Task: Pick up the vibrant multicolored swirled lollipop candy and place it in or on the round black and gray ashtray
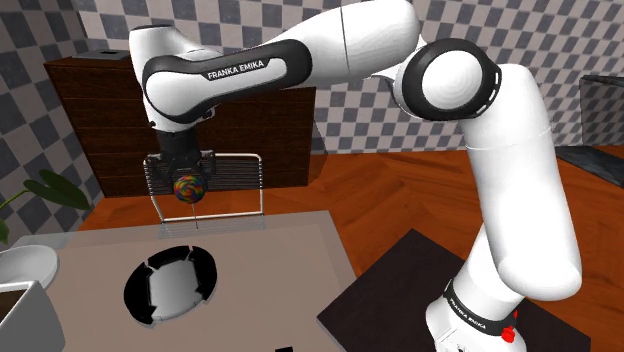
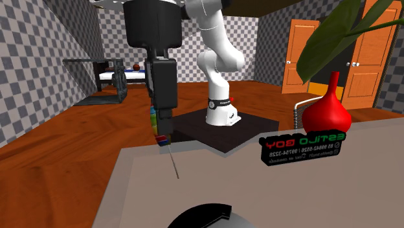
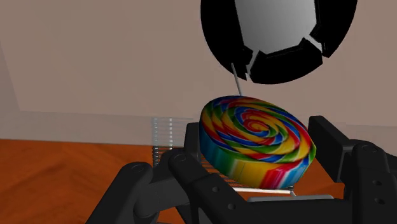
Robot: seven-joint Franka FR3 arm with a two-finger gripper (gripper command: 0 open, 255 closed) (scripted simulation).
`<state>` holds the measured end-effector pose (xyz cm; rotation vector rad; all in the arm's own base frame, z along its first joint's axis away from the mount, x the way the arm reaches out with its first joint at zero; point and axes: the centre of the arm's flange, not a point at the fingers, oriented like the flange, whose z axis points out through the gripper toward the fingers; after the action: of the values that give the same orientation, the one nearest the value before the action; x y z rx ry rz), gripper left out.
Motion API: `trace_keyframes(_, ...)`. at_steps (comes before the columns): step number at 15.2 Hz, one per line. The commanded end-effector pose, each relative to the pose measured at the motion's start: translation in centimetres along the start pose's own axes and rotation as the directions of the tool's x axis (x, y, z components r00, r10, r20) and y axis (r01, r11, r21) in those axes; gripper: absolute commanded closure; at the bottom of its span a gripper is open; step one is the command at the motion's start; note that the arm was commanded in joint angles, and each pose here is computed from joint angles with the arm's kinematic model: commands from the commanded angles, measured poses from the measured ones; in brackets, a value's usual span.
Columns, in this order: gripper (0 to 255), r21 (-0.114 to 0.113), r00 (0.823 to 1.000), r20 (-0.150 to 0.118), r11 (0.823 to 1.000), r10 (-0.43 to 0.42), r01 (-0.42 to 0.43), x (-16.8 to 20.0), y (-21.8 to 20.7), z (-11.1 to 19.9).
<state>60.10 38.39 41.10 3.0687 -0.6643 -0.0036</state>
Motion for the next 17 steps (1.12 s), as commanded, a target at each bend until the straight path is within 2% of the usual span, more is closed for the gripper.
trace_keyframes(1, 255, 0.000, 1.000, 0.000, 1.000, 0.001, -0.001, -1.6, -1.7, -0.7)
trace_keyframes(7, 255, 0.000, 1.000, 0.000, 1.000, 0.001, -0.001, -6.9, -7.4, -2.8)
trace_keyframes(17, 255, 0.000, 1.000, 0.000, 1.000, 0.001, -0.001, -6.9, -7.4, 2.4)
